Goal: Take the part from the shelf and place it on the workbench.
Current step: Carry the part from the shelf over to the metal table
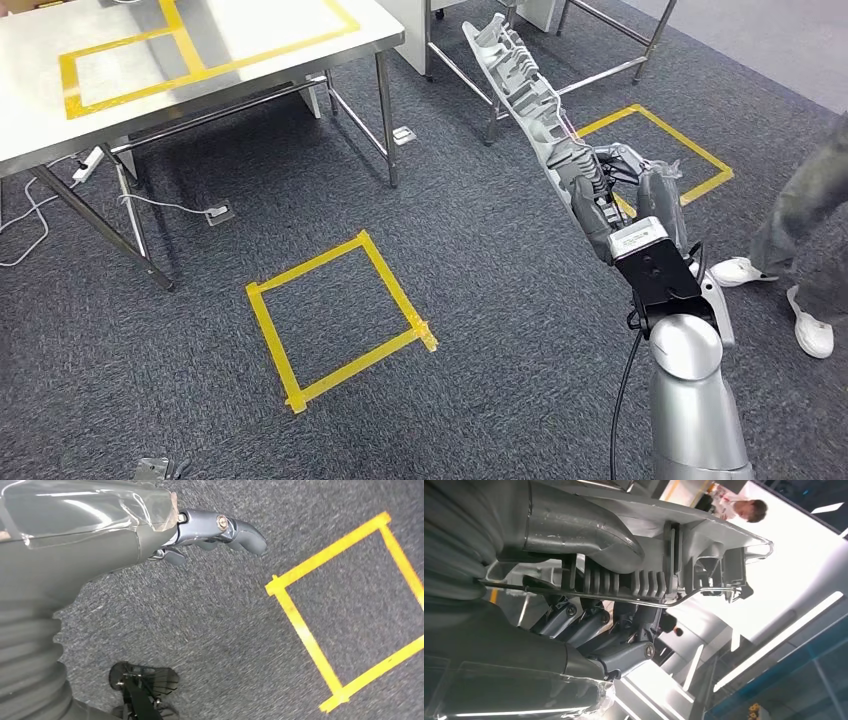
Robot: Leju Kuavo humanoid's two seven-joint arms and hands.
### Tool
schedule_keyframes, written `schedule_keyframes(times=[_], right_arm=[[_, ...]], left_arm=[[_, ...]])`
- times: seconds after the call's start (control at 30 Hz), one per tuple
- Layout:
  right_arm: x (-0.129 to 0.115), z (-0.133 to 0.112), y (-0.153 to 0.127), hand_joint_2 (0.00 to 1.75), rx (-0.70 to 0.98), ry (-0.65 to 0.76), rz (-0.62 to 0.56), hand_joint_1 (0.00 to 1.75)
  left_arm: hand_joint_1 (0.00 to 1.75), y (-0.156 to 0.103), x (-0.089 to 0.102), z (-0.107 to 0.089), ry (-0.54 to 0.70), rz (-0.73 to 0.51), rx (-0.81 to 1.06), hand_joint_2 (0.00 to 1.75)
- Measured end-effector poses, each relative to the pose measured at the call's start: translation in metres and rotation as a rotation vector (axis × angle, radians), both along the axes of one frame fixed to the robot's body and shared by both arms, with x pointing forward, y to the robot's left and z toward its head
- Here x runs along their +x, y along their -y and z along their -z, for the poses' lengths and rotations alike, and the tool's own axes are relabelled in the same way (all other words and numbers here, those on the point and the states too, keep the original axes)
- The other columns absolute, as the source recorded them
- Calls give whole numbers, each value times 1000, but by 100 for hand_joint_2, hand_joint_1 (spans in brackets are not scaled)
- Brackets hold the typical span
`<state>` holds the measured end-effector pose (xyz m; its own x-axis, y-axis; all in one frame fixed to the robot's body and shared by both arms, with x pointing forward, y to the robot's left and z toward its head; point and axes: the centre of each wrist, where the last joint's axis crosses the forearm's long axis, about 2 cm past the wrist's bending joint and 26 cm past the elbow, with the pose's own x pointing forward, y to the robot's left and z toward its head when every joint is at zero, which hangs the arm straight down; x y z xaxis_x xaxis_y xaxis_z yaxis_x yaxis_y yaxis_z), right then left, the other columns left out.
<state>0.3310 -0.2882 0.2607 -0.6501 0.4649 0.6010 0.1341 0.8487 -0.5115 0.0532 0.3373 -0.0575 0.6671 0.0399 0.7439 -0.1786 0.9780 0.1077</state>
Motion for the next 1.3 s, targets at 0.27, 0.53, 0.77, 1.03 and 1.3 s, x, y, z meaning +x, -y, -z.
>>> schedule_keyframes(times=[0.27, 0.53, 0.77, 1.03, 1.3], right_arm=[[-5, 3, 6, 175, -5, -11, 19, 175], [-13, 12, 10, 175, -1, -34, 26, 175], [-18, 9, 14, 175, 0, -17, 35, 175], [-20, 11, 20, 175, -11, -21, 50, 175], [-22, 12, 22, 175, -15, -26, 55, 175]], left_arm=[[0, 2, -10, 5, -12, 14, -11, 175], [0, 4, -14, 7, -5, 37, -23, 175], [0, 5, -10, 6, 22, 50, -20, 175], [0, 7, -7, 7, 22, 69, -25, 175], [0, 3, -10, 8, 11, 77, -17, 175]])
